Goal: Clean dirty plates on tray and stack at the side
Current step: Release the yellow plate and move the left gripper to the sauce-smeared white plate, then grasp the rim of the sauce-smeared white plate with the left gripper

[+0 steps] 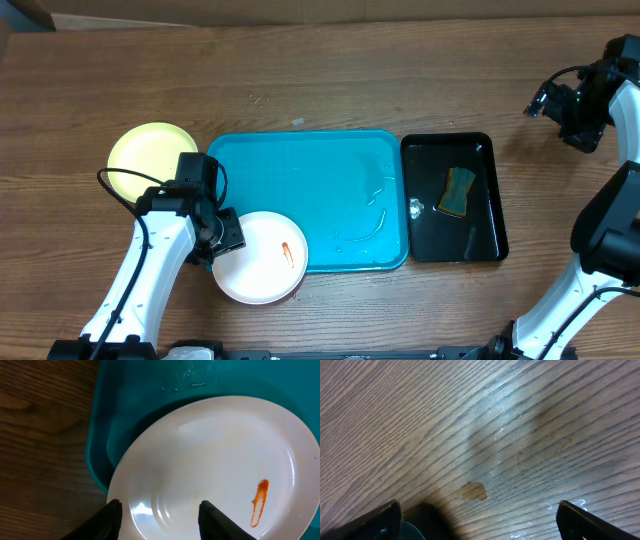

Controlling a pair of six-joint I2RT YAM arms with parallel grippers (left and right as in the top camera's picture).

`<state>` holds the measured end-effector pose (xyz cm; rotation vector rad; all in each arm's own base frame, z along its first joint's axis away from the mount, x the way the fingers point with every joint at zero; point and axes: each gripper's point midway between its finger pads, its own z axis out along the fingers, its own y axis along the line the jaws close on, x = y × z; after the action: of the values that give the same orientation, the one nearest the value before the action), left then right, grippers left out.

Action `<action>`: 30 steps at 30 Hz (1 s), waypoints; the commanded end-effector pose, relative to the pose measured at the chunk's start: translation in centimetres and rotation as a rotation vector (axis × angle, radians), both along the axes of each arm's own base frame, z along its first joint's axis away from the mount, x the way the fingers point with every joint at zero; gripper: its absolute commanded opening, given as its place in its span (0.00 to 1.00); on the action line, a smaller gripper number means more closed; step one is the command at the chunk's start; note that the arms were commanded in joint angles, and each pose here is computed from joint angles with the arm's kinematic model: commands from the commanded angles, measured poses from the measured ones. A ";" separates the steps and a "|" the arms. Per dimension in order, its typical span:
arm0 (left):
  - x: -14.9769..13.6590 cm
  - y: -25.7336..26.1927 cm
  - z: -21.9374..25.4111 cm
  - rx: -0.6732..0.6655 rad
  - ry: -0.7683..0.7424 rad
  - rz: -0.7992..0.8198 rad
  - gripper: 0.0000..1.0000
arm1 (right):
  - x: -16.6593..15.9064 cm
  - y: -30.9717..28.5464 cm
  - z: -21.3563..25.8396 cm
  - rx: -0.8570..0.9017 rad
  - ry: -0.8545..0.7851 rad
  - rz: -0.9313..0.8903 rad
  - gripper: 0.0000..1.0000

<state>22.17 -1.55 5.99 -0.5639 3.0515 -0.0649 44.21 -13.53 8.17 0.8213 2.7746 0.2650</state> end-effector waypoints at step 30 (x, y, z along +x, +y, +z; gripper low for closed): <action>1.1 0.1 1.3 -0.151 -0.040 -0.012 0.66 | 0.7 -0.1 1.8 -0.011 -0.046 0.001 1.00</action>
<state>22.17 -0.40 6.61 -0.5694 3.0611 -0.1989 44.21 -13.53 8.17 0.8217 2.7744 0.2657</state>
